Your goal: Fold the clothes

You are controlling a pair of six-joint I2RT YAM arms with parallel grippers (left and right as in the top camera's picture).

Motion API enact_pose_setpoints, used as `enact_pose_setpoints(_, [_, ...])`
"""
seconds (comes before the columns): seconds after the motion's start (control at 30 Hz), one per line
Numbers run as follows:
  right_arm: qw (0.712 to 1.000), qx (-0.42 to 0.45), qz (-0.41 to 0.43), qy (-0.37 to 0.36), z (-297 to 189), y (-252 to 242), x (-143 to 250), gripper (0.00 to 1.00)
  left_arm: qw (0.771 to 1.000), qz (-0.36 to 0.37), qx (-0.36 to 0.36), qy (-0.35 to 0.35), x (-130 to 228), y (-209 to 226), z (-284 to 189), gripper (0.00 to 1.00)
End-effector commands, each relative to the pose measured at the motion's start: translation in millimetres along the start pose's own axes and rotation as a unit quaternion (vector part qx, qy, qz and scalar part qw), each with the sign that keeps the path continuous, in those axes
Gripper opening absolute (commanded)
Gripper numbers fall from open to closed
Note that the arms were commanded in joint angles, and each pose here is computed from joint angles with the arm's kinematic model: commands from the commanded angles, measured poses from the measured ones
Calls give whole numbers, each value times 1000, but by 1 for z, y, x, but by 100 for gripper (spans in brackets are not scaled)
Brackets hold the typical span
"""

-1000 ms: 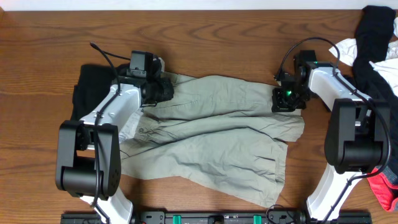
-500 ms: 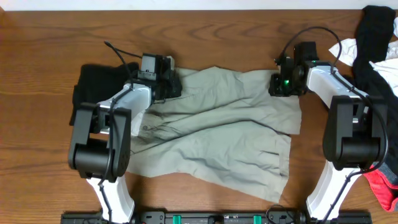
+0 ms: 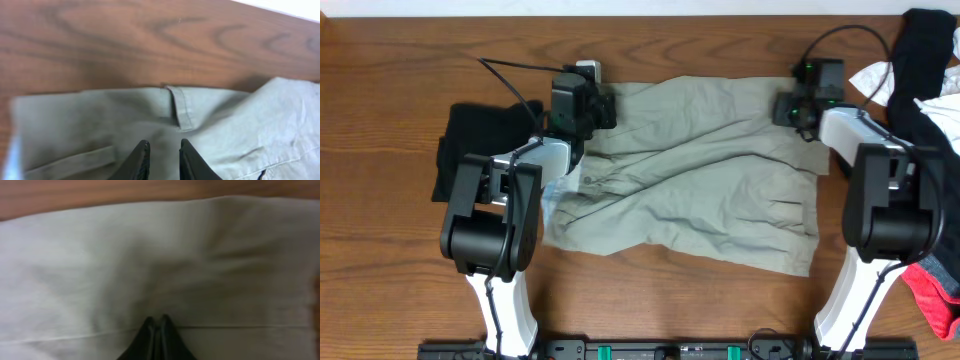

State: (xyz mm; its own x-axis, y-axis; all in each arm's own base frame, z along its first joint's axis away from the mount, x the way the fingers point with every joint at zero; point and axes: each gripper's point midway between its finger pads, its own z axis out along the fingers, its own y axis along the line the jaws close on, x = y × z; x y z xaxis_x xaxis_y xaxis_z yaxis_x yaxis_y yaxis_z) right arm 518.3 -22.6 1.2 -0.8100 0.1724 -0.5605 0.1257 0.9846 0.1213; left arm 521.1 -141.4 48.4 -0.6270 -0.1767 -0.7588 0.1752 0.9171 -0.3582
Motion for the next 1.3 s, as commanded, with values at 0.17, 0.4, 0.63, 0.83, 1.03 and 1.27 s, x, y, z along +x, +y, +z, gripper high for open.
enact_pose_setpoints(0.17, [999,8,46,21,12,-43,16,49,1000,0,-10,-14,-5,3,0,21])
enact_pose_setpoints(0.4, [999,-24,15,33,-37,-25,-15,96,999,10,-27,45,-5,0,-38,22])
enact_pose_setpoints(0.63, [999,-33,13,27,-119,-11,-37,99,985,-13,-61,163,35,8,-83,27])
enact_pose_setpoints(0.83, [997,-41,17,68,-147,-4,-16,99,969,-29,-78,234,71,16,-92,27])
enact_pose_setpoints(1.03, [993,-44,13,107,-148,6,4,99,965,-39,-55,253,83,10,-88,27])
enact_pose_setpoints(1.27, [993,-47,7,108,-148,11,5,99,963,-52,-1,265,89,-7,-85,27])
